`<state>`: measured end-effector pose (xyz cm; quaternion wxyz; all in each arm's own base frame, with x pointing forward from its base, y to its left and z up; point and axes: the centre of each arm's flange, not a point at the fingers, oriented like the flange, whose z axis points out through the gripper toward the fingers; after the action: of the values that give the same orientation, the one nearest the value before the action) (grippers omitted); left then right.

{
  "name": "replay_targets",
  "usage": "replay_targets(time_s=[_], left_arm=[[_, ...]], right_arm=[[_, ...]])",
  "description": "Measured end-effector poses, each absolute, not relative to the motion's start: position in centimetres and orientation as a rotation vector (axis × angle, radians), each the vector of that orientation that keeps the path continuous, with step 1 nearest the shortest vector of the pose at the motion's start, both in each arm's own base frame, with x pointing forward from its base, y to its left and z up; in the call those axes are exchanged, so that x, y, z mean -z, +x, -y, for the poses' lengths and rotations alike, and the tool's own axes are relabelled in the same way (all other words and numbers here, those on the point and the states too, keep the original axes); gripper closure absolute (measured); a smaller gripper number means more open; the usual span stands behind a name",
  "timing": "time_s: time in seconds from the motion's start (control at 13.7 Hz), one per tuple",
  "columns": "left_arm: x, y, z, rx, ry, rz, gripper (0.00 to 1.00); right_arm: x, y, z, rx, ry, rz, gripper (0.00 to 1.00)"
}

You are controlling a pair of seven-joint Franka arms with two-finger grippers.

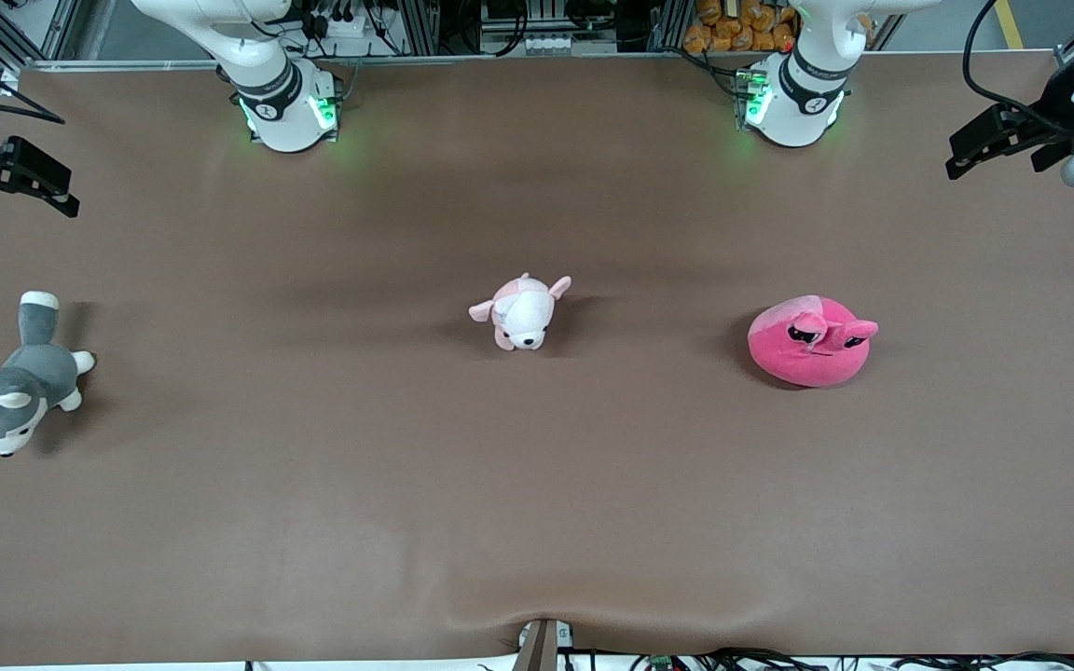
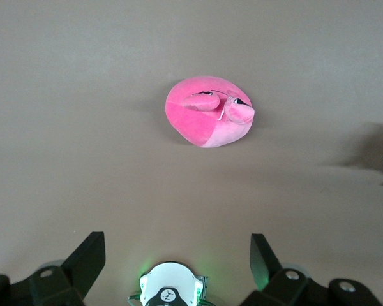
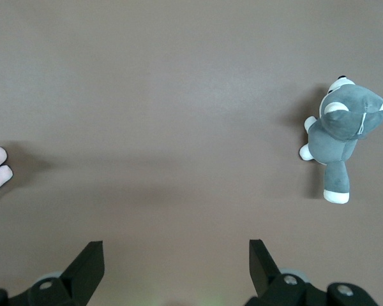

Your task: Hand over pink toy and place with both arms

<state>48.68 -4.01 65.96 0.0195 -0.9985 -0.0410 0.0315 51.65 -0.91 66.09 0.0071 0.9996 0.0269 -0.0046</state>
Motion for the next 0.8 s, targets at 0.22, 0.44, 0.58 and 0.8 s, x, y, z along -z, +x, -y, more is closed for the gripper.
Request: replay_targets(time_s=[0.22,0.44,0.58,0.8], left_arm=[[-66.04,48.69,4.01,-0.095,-3.099,0.127,0.00],[-66.56,48.74,4.00,-0.073,-3.101,0.125,0.00],[-66.83,48.76,3.96,-0.063,-3.102,0.126,0.00],[-66.30,49.14,3.82,-0.081,-3.101,0.131,0.00]], right_arm=[[-66.05,51.67,0.91,0.016,3.126,-0.084,0.00],[-66.04,51.67,0.91,0.016,3.126,-0.084,0.00],[-66.04,51.67,0.91,0.016,3.126,-0.084,0.00],[-66.01,51.68,0.92,0.018,3.126,-0.084,0.00]])
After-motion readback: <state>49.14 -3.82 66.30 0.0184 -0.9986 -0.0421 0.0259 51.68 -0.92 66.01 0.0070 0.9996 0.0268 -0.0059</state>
